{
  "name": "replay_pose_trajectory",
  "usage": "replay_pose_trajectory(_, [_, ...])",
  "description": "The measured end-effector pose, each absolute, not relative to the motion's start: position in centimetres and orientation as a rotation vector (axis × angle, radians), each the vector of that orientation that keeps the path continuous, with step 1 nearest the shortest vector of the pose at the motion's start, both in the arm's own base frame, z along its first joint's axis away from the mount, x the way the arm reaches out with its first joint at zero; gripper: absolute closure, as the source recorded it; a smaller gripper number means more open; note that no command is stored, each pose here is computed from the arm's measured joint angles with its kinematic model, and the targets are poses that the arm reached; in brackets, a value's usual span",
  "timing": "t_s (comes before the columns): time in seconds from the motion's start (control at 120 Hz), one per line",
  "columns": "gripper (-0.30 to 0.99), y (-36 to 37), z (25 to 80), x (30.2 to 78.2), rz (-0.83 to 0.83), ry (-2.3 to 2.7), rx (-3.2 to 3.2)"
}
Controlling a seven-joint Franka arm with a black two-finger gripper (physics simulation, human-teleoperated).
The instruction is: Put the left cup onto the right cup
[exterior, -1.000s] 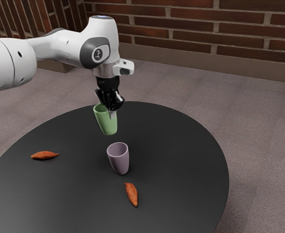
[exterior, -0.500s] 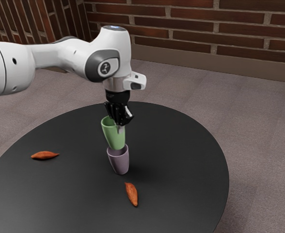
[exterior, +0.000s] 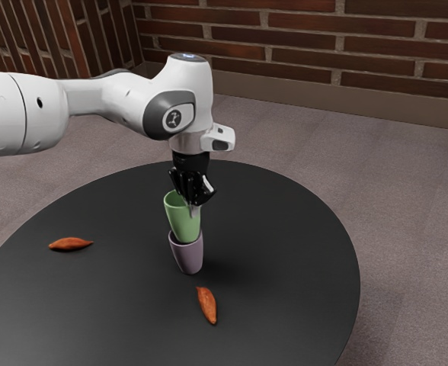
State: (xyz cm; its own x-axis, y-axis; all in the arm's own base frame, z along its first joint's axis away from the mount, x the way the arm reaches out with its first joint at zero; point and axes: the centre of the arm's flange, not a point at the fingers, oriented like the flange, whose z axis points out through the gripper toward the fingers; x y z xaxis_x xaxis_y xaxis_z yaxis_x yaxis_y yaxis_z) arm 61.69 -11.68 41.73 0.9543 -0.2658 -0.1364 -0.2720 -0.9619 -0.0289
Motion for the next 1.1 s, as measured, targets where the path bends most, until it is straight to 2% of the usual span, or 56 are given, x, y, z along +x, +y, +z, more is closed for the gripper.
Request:
replay_pose_trajectory(0.075, [0.77,-11.6,41.6,61.7,0.205,0.412,-3.059])
replay_pose_trajectory(0.283, [0.34,-11.8,41.9,61.6,0.214,0.405,-3.063])
replay_pose_trajectory(0.458, [0.15,-11.8,44.7,60.8,0.178,0.399,-3.066])
replay_pose_trajectory(0.7, [0.05,-11.7,50.7,58.6,0.087,0.399,-3.061])
replay_pose_trajectory(1.1, [0.01,-10.6,56.3,55.8,0.064,0.387,-3.064])
